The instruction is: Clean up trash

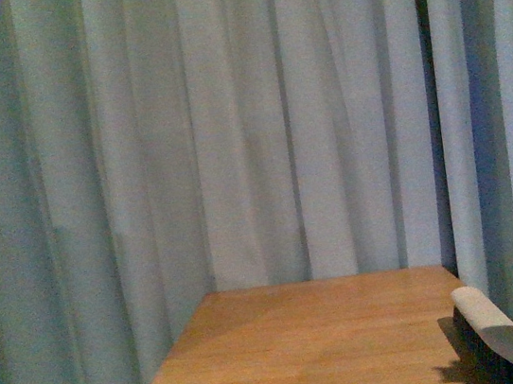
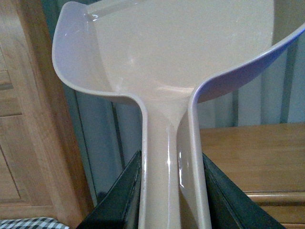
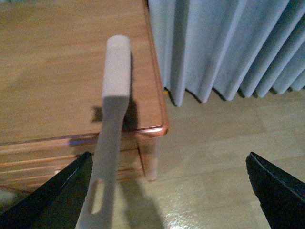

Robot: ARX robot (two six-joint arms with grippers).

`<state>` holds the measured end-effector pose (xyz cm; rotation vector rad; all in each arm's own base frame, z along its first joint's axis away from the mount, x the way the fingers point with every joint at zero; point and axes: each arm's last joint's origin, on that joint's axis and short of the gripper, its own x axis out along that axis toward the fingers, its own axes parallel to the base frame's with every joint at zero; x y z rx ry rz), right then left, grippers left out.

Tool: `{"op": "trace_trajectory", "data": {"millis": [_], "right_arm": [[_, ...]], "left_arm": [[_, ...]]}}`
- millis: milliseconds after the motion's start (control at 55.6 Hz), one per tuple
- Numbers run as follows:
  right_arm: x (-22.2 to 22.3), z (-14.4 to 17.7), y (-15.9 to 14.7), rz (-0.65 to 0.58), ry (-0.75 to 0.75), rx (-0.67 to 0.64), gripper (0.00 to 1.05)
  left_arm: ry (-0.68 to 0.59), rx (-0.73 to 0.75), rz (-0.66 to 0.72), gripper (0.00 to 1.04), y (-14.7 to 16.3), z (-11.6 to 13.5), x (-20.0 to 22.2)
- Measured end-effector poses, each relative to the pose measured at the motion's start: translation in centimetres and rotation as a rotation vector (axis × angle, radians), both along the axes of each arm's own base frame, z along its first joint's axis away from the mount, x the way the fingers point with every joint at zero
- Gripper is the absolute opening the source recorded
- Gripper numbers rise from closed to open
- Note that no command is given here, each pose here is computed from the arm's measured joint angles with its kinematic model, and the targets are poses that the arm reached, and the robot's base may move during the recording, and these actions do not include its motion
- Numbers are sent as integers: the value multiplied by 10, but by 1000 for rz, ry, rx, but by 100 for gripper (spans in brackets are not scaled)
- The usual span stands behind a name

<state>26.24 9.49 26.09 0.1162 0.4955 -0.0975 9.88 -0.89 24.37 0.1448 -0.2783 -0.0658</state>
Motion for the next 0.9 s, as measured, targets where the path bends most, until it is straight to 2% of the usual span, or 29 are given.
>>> {"op": "trace_trajectory", "data": {"millis": [162,360,899], "right_arm": [[20,-18,18,-9,123,72,97],[32,-32,24,-33,168,116,97],[63,-57,17,-59,273,170,97]], "left_arm": [[0,0,0,29,0,0,0],[0,0,0,29,0,0,0],[0,0,0,29,0,0,0]]}}
